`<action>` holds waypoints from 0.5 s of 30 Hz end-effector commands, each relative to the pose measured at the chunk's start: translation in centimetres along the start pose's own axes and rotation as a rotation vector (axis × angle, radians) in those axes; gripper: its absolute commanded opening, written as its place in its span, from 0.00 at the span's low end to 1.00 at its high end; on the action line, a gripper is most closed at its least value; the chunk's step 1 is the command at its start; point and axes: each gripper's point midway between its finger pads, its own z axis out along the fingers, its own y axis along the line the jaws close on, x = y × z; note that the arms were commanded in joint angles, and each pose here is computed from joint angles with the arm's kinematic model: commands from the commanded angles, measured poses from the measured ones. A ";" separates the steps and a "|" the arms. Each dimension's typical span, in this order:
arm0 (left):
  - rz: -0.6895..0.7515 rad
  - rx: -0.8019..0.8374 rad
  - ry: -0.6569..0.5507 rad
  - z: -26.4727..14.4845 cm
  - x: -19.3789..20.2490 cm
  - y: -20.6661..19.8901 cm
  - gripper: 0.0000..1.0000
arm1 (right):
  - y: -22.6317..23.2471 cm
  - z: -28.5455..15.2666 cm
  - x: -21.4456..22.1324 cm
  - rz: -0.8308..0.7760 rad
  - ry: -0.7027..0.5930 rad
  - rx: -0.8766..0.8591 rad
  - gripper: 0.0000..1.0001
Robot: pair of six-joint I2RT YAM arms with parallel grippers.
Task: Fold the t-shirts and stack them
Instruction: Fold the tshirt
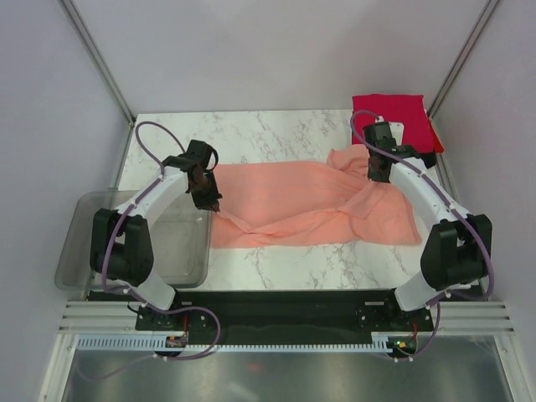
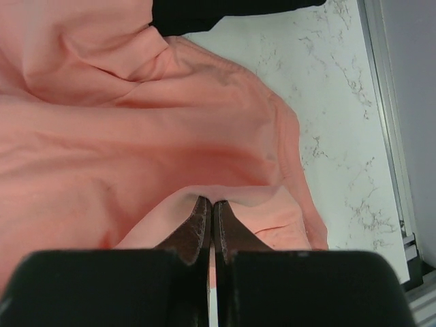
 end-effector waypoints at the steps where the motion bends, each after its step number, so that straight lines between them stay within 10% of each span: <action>1: 0.026 -0.054 -0.043 0.4 -2.1 1.3 0.02 | 1.1 0.9 -2.4 0.020 -0.036 -0.034 0.00; 10: -0.068 -0.132 -0.037 1.5 -3.4 3.6 0.02 | 3.1 4.2 -5.5 -0.039 -0.028 -0.028 0.03; 14: -0.080 -0.062 -0.008 1.2 -3.1 2.3 0.24 | 3.4 3.3 -6.5 -0.034 -0.029 -0.054 0.82; 15: -0.089 -0.021 -0.037 -0.2 -3.3 1.6 0.50 | 2.7 2.8 -6.7 -0.004 -0.047 -0.033 0.97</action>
